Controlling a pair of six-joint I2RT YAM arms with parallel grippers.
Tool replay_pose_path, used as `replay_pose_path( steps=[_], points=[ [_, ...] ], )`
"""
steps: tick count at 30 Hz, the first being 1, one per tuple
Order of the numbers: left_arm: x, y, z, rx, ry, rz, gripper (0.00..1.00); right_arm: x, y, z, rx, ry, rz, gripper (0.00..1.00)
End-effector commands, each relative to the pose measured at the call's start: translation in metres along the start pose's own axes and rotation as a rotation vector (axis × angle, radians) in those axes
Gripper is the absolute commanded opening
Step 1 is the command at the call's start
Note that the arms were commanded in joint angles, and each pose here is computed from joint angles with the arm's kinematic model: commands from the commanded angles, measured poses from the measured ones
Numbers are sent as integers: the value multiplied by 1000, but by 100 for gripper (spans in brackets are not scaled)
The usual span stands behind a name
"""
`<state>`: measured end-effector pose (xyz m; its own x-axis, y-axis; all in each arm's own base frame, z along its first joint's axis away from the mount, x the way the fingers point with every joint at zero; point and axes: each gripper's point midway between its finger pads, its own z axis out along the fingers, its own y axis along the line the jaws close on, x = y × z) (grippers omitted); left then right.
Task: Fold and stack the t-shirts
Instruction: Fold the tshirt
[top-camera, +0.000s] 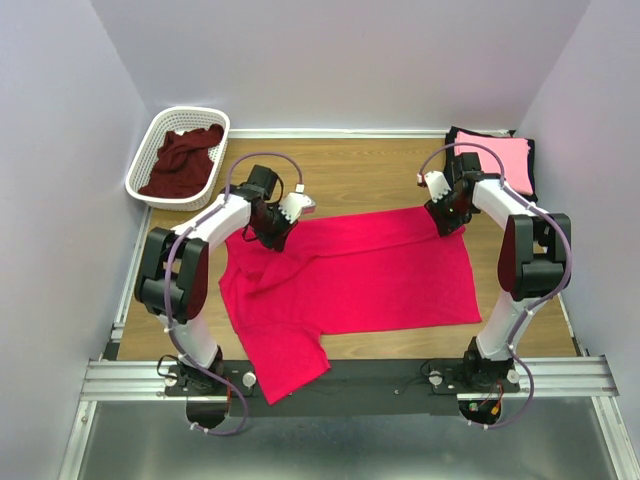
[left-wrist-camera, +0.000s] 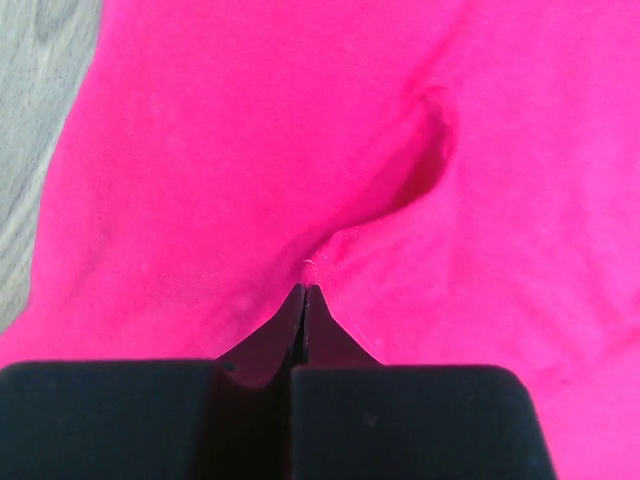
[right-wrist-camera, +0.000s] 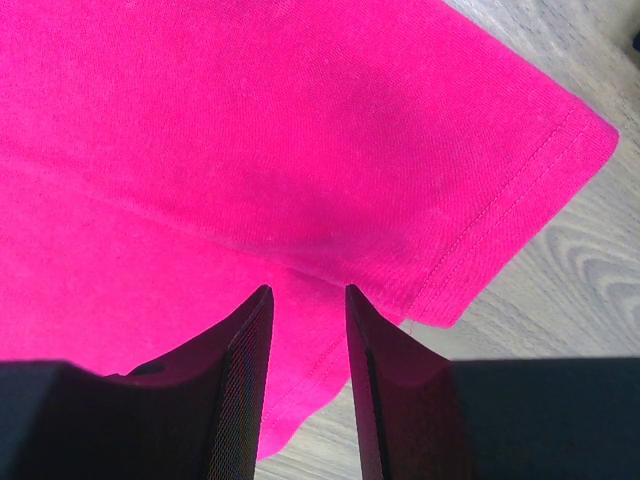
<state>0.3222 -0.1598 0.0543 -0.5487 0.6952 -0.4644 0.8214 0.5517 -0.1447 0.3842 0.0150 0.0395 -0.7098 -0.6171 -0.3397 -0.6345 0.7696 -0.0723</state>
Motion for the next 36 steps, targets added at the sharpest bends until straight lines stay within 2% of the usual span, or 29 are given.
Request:
replay_pose_path(
  steps=[1,8,14,17,20,21,26,32,36],
  points=[
    [-17,-28,-21,90,-60,58,0,0,6,3,-29,3,-2,42],
    [-14,-106,-12,273,-24,181,0,0,4,4,-27,5,-4,41],
    [-19,-145,-7,349,-21,225,0,0,4,4,-27,6,-2,41],
    [-24,-154,-9,373,-39,232,26,0,5,4,-29,5,-2,41],
    [-29,-155,-18,368,-67,255,45,0,6,4,-31,4,0,41],
    [-30,-155,-22,364,-72,264,46,0,6,4,-31,4,0,41],
    [-33,-125,-40,281,-108,228,48,1,9,3,-48,8,4,41],
    [-5,-3,-44,-43,-86,-15,45,3,19,9,-53,60,2,41],
    [31,36,-28,-103,10,-117,36,6,17,20,-33,108,8,39]
  ],
)
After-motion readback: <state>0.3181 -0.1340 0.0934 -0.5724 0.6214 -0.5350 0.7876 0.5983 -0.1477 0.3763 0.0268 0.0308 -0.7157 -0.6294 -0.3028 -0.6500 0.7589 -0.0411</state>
